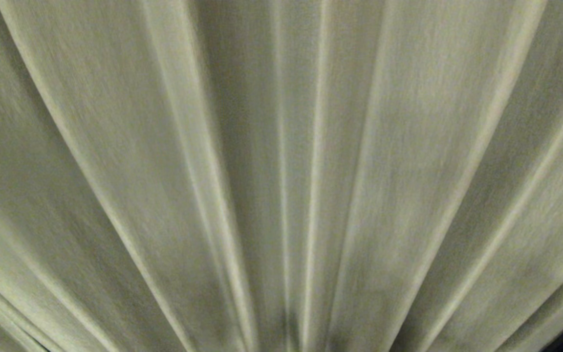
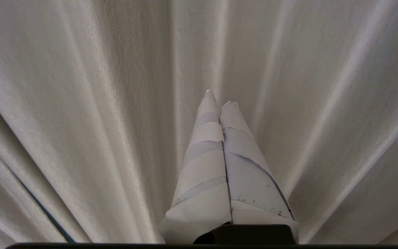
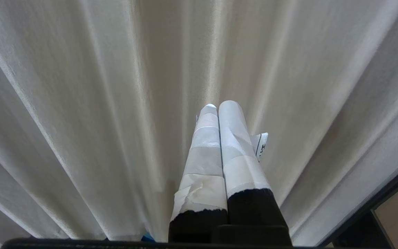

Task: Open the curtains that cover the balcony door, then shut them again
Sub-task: Close the outer curtains on both sides

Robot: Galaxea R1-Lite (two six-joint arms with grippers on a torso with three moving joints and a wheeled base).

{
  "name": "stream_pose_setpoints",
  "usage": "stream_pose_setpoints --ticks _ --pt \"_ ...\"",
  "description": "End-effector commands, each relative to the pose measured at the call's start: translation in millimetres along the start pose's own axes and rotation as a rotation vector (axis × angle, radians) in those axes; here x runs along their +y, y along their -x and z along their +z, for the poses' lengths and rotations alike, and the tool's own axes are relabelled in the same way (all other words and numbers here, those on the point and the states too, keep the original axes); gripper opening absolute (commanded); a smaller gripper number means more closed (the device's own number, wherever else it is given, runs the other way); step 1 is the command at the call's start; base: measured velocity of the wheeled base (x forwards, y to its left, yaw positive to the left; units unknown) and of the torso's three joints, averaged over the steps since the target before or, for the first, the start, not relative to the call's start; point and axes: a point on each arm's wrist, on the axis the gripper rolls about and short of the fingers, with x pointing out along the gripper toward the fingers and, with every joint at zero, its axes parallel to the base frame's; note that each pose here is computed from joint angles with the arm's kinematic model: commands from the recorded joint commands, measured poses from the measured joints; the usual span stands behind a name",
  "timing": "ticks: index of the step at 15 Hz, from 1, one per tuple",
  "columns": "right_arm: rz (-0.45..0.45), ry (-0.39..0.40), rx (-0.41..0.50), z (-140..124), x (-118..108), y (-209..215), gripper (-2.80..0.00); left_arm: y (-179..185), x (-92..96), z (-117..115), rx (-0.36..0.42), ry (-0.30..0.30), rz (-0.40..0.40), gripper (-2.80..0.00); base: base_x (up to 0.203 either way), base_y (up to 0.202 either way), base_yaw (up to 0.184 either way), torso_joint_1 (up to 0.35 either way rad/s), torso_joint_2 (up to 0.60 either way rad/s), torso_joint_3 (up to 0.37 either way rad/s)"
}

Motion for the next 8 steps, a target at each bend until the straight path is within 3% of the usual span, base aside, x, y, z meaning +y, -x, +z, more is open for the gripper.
stream_pose_setpoints --ticks 1,8 --pt "0.000 0.001 0.000 0.0 0.0 0.0 -2.80 -0.1 0.0 -0.3 0.000 0.001 0.000 -2.80 0.000 0.000 0.000 0.000 0.00 0.000" --pt "0.001 0.001 0.000 0.0 0.0 0.0 -2.80 -0.1 0.0 -0.3 0.000 0.004 0.000 -2.80 0.000 0.000 0.000 0.000 0.00 0.000"
